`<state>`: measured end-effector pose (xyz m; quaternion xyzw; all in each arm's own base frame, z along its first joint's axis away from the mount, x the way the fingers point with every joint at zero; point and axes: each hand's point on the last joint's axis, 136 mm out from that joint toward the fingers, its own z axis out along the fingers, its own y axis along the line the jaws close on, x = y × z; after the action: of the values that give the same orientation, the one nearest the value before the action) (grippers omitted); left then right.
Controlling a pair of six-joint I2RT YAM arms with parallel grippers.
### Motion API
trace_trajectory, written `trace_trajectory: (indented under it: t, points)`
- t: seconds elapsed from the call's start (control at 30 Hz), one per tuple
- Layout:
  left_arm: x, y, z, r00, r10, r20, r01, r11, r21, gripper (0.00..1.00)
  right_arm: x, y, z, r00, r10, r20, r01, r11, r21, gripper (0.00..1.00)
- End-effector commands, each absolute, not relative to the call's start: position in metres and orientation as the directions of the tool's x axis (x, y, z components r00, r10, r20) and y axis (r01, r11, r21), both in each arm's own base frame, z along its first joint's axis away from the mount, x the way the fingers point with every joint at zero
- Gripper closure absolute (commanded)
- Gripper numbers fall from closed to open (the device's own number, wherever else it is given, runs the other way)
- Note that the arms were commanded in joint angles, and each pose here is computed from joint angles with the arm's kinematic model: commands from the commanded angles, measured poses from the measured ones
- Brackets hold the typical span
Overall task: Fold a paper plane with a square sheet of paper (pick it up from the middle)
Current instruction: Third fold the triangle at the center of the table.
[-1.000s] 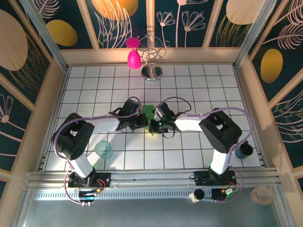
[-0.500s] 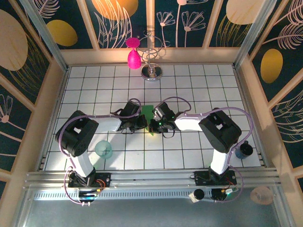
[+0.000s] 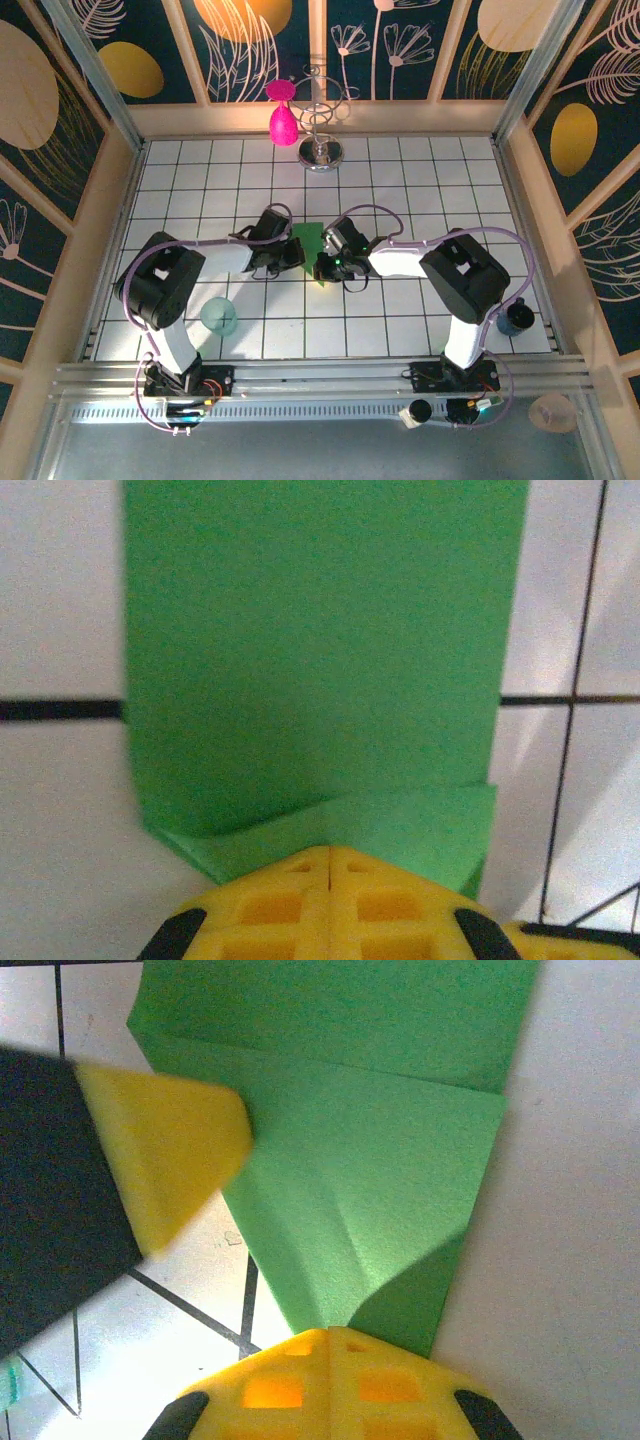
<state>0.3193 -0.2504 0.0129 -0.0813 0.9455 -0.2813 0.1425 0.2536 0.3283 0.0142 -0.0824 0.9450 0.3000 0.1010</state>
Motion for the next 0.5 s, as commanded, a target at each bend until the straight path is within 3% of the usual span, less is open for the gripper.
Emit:
trace_trajectory:
  t: [0.0, 0.47]
  points:
    - [0.331, -0.219, -0.006, -0.944, -0.241, -0.225, -0.114, 0.879, -0.462, 0.95, 0.215, 0.271, -0.049, -0.991, -0.119, -0.06, -0.132, 0.937, 0.324, 1.0]
    - [0.353, -0.166, -0.02, -0.926, -0.309, -0.218, -0.187, 0.875, -0.447, 0.95, 0.216, 0.274, -0.044, -0.992, -0.106, -0.074, -0.125, 0.931, 0.344, 1.0]
